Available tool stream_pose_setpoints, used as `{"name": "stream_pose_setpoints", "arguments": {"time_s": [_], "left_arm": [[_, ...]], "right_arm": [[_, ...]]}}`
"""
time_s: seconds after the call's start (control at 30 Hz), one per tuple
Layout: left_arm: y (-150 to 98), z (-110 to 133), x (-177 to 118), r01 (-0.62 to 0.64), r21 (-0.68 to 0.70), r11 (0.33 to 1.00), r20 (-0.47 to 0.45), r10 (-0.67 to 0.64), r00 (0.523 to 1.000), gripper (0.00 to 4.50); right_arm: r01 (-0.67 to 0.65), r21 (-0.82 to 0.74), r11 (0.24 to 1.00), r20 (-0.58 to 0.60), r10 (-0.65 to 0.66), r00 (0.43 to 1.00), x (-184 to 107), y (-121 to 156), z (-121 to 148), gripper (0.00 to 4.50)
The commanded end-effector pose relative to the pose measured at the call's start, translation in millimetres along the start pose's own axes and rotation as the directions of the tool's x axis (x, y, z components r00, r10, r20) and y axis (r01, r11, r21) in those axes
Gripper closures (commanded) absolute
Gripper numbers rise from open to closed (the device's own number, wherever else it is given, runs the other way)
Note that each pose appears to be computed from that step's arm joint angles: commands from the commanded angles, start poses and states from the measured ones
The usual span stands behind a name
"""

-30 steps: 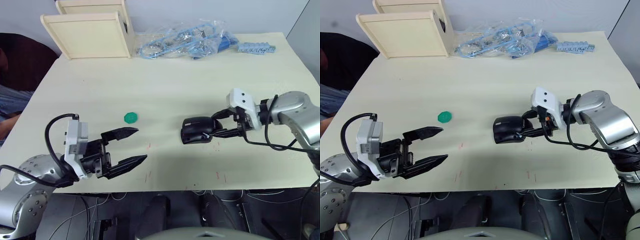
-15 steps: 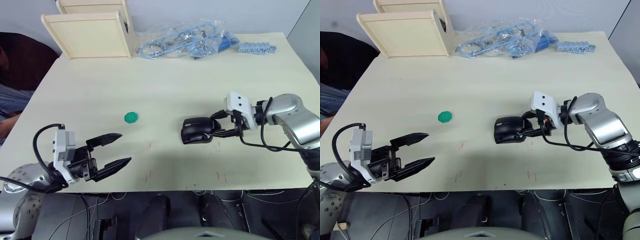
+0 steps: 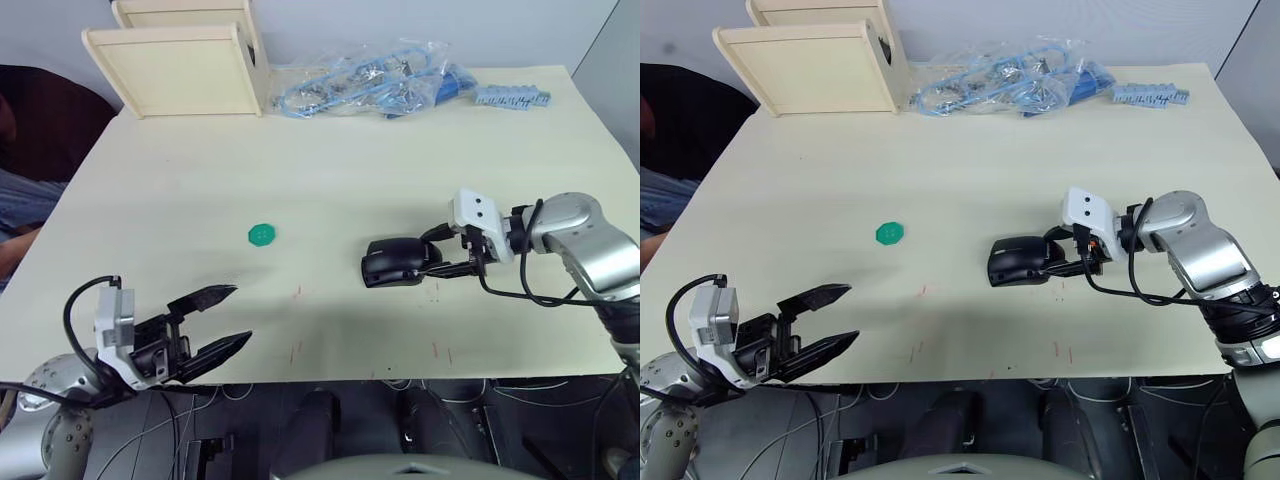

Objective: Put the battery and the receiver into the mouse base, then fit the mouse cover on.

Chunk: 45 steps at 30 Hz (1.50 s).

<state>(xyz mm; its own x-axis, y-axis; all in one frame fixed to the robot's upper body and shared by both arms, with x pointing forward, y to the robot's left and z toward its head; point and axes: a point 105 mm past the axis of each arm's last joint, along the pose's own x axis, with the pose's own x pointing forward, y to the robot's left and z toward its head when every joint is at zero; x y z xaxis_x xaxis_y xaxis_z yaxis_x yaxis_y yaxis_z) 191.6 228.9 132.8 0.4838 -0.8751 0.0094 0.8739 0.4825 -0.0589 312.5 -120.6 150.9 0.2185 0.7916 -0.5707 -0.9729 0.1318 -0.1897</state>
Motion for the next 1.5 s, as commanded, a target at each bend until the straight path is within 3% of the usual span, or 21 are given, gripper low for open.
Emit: {"name": "stream_pose_setpoints", "arguments": {"time_s": [0.03, 1.5], "left_arm": [[-0.8, 4.3, -2.6, -0.008, 0.034, 0.999, 0.006, 0.008, 1.000, 0.00], [-9.7, -3.8, -4.9, -0.029, 0.027, 0.999, -0.004, 0.029, 1.000, 0.00]], "right_arm": [[0.003, -0.045, 0.999, 0.013, -0.002, 1.000, -2.3, -0.8, 7.0, 1.47], [-0.073, -0.099, 0.992, -0.039, 0.069, 0.997, 17.2, -6.6, 4.6, 1.47]]}}
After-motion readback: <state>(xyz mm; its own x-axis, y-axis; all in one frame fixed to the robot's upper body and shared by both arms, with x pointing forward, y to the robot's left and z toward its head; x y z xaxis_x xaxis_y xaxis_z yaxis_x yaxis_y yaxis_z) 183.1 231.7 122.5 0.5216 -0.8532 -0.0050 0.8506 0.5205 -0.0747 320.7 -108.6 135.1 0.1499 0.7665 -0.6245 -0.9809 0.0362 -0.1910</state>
